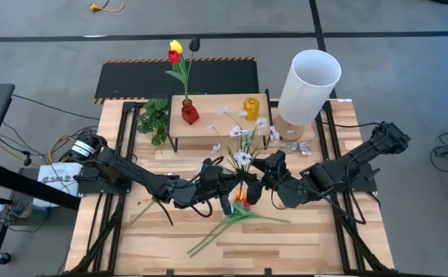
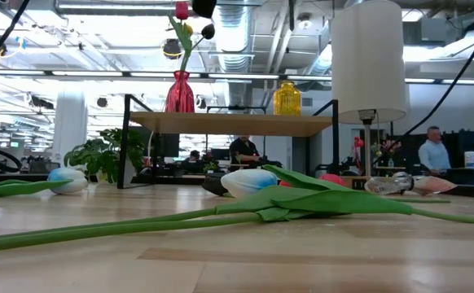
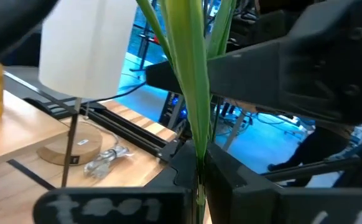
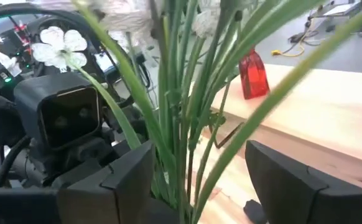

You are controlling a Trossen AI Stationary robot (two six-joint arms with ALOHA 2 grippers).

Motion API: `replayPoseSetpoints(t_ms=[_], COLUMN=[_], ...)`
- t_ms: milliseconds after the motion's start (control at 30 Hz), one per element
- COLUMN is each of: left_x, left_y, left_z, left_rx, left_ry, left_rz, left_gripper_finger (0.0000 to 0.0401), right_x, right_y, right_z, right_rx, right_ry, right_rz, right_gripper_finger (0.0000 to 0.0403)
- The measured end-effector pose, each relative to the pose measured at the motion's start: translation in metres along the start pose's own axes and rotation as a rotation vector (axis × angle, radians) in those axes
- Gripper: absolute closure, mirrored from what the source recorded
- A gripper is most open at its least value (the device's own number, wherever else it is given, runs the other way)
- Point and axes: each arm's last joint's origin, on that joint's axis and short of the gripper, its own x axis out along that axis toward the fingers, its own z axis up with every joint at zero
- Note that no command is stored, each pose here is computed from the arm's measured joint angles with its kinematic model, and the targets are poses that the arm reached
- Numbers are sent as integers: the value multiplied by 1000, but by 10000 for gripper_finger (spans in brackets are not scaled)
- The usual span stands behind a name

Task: Pick and place flowers into a vace then onto a shelf
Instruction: Put the white flowers into the red vase on the shelf

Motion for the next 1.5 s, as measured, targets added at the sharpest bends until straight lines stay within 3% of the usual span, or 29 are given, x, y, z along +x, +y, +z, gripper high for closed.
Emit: replayPoseSetpoints(t_ms=[167, 533, 833, 1133, 1333, 1500], left_x=[0, 1, 3, 4, 4, 4], left_y=[-1, 1, 3, 4, 7, 10], left_z=[0, -2, -1, -3, -1, -2], left_rx=[2, 10, 7, 67, 75, 90], left_ry=[15, 28, 29, 37, 0, -6], left_rz=[-41, -34, -29, -15, 89, 145], left_gripper_finger=[401, 401, 373, 295, 241, 216], right_x=[1, -1, -2, -14, -24, -35], right_y=[0, 1, 2, 3, -1, -3], right_z=[0, 0, -1, -7, -19, -24], right_rx=[-7, -29, -57, -96, -79, -60], right_ry=[6, 5, 2, -34, 17, -65], right_rz=[5, 16, 13, -40, -65, -132], right_gripper_finger=[208, 389, 397, 399, 401, 402])
